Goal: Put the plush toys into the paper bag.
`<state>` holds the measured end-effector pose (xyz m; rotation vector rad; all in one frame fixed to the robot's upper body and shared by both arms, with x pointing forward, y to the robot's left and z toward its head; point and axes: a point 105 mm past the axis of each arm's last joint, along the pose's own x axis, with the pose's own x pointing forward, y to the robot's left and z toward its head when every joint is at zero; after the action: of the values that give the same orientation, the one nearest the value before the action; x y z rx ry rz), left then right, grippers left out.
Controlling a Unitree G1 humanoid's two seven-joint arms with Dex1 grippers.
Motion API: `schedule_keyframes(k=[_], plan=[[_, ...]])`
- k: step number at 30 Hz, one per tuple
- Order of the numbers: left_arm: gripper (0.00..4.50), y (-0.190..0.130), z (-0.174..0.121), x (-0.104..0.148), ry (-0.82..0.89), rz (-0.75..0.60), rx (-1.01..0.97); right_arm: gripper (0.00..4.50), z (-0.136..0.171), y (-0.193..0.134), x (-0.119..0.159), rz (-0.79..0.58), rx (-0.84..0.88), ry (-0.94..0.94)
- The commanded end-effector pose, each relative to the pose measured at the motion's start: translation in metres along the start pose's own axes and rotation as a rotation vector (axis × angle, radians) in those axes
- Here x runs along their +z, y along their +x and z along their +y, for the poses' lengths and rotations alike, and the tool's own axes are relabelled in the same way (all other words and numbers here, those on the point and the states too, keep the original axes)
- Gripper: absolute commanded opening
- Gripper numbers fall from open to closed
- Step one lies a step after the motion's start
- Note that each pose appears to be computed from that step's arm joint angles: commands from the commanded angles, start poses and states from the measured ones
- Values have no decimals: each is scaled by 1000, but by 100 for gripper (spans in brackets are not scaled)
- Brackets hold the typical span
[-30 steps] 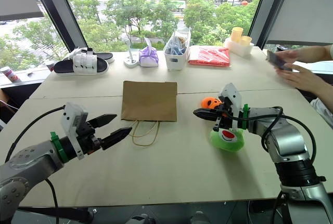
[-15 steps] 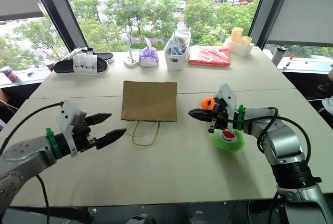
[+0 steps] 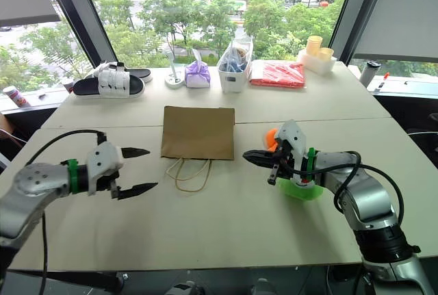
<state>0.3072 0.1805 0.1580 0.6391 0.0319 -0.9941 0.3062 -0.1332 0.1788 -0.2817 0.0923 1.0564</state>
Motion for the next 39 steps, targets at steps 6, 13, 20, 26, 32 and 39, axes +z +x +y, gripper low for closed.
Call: schedule_keyframes(k=[6,13,20,26,32,39], plan=[[394,46,4,-15,143,4,-70,0,11,-3,14,-45,-37,-23],[50,51,16,3,125,-77,-34,0,22,1,11,-42,-29,-1],[4,48,36,55,-152,-264,8,0,25,44,-14,-20,-156,39],[4,47,28,85,-278,-333,-39,0,30,103,-22,-39,-263,66],[4,41,15,93,-350,-333,-94,0,16,150,-22,-55,-405,53],[4,22,55,138,-436,-509,57,0,14,185,-42,48,-417,-30]])
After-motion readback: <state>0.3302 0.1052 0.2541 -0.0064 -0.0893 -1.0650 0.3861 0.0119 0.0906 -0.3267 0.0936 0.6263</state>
